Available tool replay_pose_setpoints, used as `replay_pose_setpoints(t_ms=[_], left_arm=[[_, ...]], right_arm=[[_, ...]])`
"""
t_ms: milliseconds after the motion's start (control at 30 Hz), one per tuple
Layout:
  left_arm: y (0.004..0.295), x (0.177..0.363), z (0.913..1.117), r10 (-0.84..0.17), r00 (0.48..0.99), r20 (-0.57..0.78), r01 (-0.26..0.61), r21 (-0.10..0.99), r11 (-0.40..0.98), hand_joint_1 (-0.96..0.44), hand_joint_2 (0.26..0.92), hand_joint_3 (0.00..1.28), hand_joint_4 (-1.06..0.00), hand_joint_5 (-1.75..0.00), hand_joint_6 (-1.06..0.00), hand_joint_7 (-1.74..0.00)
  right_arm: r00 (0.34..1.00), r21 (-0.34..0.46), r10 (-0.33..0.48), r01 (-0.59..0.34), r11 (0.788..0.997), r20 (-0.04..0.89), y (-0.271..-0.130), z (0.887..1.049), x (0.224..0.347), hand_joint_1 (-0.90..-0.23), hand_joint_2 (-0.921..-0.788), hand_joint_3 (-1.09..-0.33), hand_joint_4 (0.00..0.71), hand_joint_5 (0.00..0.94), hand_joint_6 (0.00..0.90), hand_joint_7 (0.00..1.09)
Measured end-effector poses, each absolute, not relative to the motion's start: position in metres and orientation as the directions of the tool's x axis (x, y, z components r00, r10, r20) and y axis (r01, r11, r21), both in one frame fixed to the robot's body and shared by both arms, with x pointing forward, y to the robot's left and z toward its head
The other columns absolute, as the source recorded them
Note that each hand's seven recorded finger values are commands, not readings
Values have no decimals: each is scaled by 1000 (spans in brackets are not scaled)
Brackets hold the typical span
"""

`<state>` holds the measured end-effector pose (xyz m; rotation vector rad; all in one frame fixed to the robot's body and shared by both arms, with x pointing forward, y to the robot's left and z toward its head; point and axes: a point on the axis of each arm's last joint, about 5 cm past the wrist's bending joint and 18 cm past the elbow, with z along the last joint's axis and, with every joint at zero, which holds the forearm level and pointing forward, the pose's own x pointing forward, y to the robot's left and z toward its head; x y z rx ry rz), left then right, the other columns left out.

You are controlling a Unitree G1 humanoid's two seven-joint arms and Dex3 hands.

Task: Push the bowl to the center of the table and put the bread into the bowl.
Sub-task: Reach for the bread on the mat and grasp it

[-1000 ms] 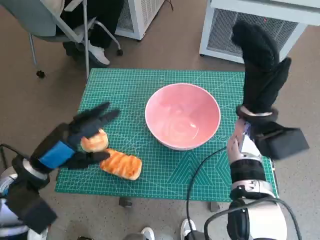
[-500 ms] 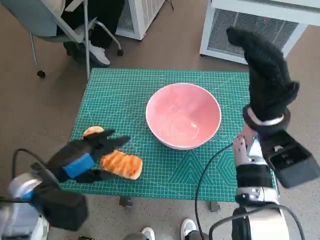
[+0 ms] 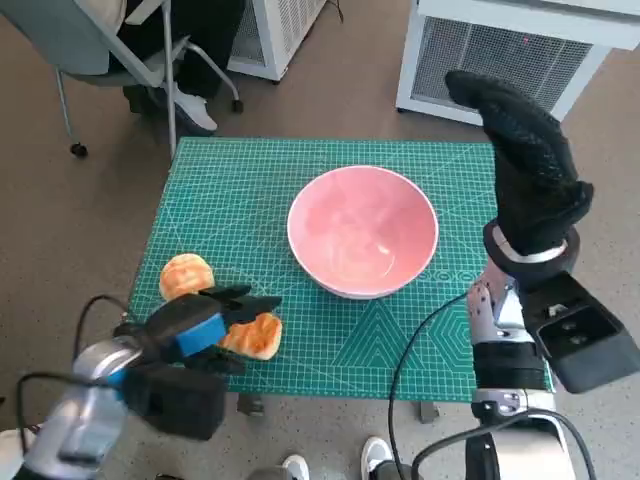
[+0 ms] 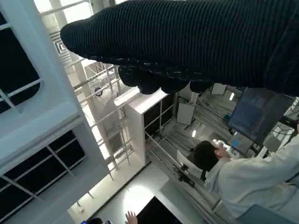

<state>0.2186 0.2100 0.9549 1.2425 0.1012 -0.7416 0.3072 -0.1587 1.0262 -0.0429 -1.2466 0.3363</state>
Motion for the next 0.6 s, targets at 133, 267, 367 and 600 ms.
replay_pose_setpoints(t_ms=[133,267,367,600], left_arm=[[205,224,954,-423,772,-473,561,822,104,-267,852,11,-374,-22,-446,-89],[202,231,952,-387,784,-484,557,825,97,-159,884,62,-526,-44,-380,-550],[201,233,949,-373,798,-474,541,836,95,-240,903,187,-512,-467,-389,-1069],[203,232,947,-398,823,-405,473,877,87,-20,732,597,-458,-1437,-419,-1419]], right_arm=[[282,-212,273,-230,950,920,-158,1025,307,-575,-921,-863,219,37,-1,678],[284,-211,275,-235,949,919,-158,1025,306,-577,-921,-865,217,40,-1,671],[283,-212,275,-236,949,919,-158,1026,306,-578,-921,-865,215,42,-1,667],[289,-210,275,-236,949,917,-159,1024,306,-583,-921,-861,213,48,-1,664]])
